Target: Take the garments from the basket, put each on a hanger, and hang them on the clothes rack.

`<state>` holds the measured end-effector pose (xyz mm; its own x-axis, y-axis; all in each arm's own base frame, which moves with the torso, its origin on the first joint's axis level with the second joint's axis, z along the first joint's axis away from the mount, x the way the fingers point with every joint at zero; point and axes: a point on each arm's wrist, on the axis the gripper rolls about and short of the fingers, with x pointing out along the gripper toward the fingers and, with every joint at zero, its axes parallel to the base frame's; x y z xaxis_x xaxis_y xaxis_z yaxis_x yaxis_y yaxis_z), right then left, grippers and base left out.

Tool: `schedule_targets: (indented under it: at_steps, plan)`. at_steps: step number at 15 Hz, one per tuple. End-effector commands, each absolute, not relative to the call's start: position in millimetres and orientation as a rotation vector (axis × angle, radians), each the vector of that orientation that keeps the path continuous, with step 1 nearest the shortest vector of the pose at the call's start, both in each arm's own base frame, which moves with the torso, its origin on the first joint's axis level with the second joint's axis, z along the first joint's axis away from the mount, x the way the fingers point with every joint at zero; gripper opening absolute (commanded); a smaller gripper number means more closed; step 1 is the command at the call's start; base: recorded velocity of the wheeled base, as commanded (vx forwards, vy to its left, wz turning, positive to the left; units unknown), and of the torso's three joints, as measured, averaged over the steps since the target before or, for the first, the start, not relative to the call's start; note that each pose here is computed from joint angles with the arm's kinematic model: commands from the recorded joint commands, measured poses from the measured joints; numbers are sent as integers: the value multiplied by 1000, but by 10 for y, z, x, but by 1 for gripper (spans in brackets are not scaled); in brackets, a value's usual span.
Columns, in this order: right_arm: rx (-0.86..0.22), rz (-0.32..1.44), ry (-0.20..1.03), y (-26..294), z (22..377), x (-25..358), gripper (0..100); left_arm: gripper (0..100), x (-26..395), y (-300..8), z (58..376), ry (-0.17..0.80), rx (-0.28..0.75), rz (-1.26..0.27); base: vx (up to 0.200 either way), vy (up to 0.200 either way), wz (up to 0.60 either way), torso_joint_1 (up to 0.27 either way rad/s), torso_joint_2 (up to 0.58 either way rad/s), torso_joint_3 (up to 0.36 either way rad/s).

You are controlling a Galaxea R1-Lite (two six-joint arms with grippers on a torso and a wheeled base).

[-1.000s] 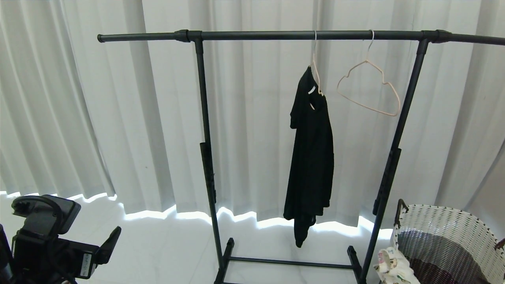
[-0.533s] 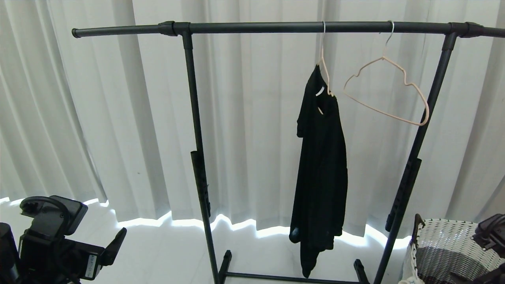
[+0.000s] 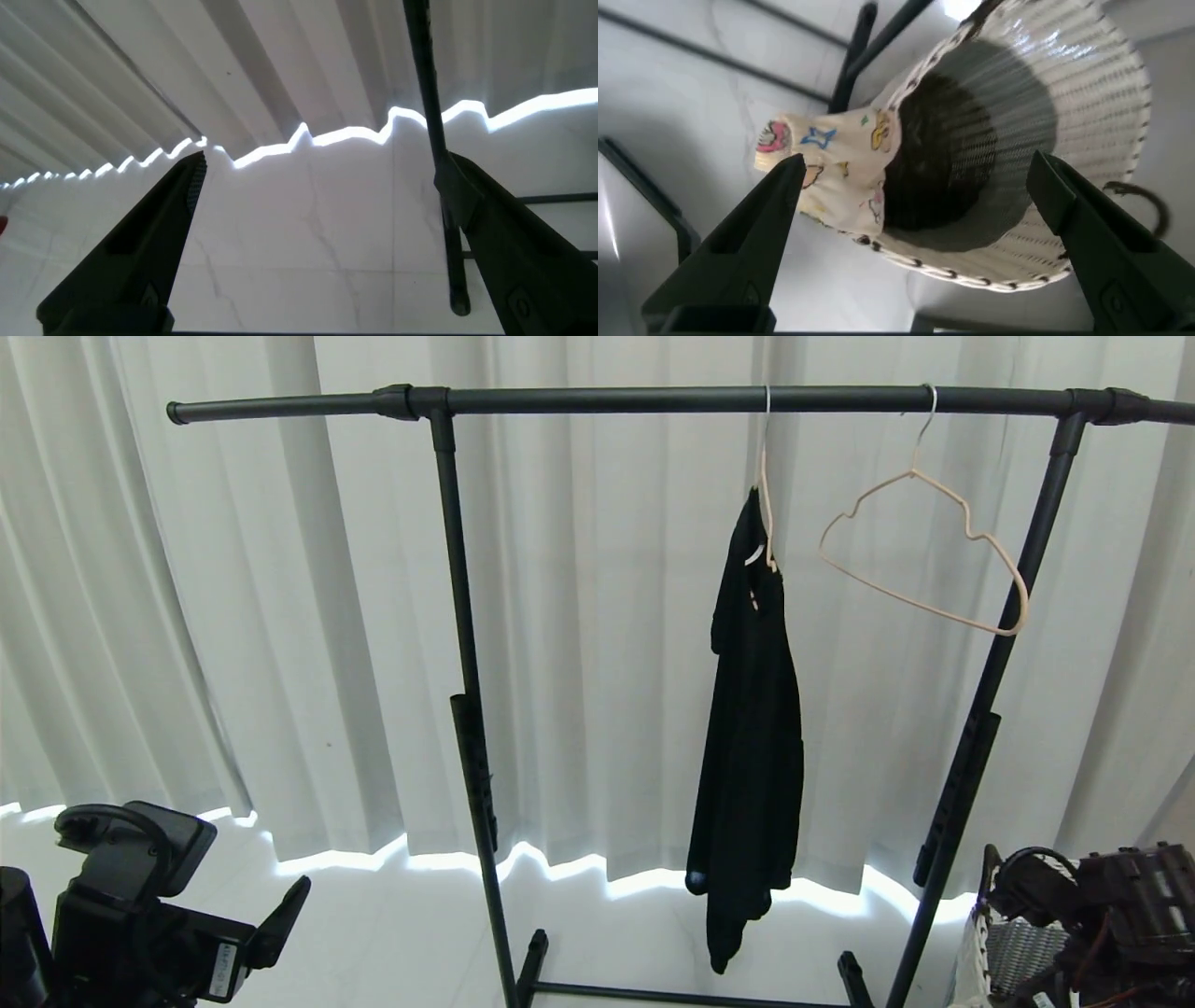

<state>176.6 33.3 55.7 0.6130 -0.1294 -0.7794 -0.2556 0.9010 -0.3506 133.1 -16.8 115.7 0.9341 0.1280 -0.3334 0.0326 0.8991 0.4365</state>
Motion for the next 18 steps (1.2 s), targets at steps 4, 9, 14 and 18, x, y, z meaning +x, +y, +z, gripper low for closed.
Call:
schedule_targets:
  at_steps: [4,9,14,18]
  plan:
    - [-503,112,1067,410,-56,1930,100,100,1232,-150,1053,405,461,44,0,0,0,0,0,0]
    - [-511,105,1071,422,-170,1961,100,100,1228,-149,1023,423,460,42,0,0,0,0,0,0]
    - [-534,18,1034,434,-308,2152,100,100,1222,-146,1030,417,457,45,0,0,0,0,0,0]
    - [-536,6,1009,441,-300,2162,0,100,1223,-146,1028,419,456,45,0,0,0,0,0,0]
